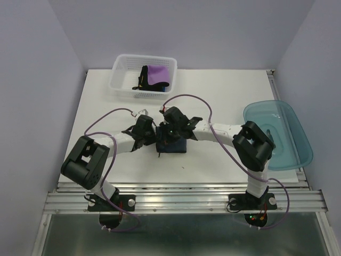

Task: Fold and stack the towels
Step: Fold the towel

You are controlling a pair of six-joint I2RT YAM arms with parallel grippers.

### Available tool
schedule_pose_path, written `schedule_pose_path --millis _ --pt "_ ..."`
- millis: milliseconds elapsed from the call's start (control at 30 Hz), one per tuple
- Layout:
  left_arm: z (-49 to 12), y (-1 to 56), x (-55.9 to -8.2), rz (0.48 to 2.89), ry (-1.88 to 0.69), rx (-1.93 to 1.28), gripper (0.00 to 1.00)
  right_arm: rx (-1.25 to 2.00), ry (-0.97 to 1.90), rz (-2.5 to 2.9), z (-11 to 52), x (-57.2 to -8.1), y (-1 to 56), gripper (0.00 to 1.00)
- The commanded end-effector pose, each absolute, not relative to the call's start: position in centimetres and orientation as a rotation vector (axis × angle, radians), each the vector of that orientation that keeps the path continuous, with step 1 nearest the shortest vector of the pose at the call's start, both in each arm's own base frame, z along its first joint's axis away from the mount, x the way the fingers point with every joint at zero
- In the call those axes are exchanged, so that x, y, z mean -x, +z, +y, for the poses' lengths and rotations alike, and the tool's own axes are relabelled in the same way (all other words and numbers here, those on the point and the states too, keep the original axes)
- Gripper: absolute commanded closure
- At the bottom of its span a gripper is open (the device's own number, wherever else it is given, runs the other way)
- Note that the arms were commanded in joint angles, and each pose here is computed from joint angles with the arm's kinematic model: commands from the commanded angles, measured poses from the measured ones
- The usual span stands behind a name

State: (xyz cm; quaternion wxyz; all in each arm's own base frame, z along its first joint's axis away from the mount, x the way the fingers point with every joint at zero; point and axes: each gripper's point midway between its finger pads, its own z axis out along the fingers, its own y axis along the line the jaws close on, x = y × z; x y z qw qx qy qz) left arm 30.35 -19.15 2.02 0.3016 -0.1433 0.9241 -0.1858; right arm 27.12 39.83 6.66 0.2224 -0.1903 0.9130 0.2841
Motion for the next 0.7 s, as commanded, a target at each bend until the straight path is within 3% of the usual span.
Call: schedule_pose_path --millis 0,333,500,667 --pt "-17.9 0.5 -28.8 2.509 -0.431 0.39 1.0 0.531 0.918 2.37 42.8 -28.3 11.4 0.99" --pt "-17.8 1.2 -28.7 2.492 -0.449 0.408 0.99 0.511 0.827 2.426 42.3 -28.9 8.2 0.99" --pt "-17.5 1.8 -28.6 2.477 -0.442 0.424 0.96 0.505 0.804 2.444 42.2 -29.0 7.7 0.79" --pt "-17.0 2.2 -28.6 2.464 -0.421 0.456 0.89 0.518 0.84 2.418 42.1 -28.6 9.2 0.67"
